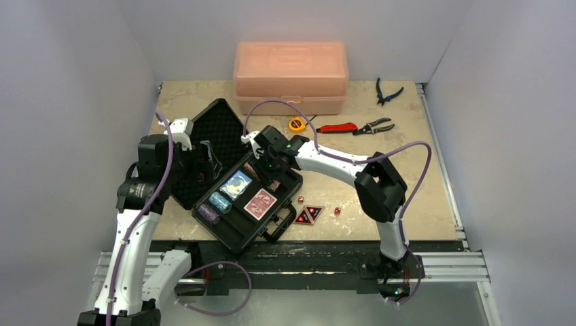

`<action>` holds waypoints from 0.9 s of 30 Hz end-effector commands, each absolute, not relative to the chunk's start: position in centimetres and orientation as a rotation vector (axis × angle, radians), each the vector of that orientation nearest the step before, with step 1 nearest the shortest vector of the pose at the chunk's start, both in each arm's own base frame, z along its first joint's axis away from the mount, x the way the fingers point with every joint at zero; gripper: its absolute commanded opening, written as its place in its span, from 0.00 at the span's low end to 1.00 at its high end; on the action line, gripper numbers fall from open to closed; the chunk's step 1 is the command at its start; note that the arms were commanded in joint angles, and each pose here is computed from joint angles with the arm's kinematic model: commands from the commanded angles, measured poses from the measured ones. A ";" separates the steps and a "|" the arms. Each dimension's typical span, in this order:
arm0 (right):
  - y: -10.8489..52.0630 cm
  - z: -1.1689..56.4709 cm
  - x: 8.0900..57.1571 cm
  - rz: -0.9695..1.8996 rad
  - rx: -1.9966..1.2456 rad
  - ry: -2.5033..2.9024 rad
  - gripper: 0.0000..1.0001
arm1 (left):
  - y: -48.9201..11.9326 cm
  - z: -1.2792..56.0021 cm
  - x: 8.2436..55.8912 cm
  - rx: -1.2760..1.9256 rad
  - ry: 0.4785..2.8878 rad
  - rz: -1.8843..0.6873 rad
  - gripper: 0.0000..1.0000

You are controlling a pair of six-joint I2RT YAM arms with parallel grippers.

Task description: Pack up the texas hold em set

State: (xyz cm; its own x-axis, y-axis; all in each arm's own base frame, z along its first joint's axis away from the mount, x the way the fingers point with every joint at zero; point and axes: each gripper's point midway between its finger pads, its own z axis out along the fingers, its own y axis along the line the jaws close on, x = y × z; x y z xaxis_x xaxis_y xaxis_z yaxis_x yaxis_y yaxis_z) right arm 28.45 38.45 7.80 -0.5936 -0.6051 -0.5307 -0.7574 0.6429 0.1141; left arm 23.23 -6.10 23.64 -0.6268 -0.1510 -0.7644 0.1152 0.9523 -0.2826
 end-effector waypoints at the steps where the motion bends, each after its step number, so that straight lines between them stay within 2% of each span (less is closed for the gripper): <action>1: 39.7 10.8 31.5 0.432 -0.973 2.308 0.31 | -6.4 24.3 23.5 -0.004 2.176 -0.401 0.93; 5: 39.8 11.4 31.7 0.435 -0.963 2.290 0.31 | -6.4 24.3 23.5 -0.004 2.175 -0.402 0.93; 6: 39.9 11.6 31.7 0.445 -0.944 2.295 0.44 | -6.4 24.3 23.5 -0.005 2.176 -0.402 0.93; 9: 40.0 12.1 31.6 0.464 -0.930 2.287 0.52 | -6.5 24.4 23.5 -0.004 2.174 -0.406 0.93; 10: 40.1 12.3 31.6 0.470 -0.925 2.283 0.63 | -6.5 24.4 23.5 -0.002 2.173 -0.406 0.93; 11: 40.1 12.4 31.6 0.473 -0.919 2.282 0.66 | -6.5 24.4 23.5 -0.002 2.173 -0.407 0.93; 21: 40.0 15.5 31.5 0.529 -0.838 2.219 0.67 | -6.8 24.1 23.6 0.006 2.183 -0.426 0.93; 27: 38.1 17.3 30.9 0.511 -0.757 2.197 0.59 | -7.6 24.0 23.8 0.037 2.186 -0.475 0.92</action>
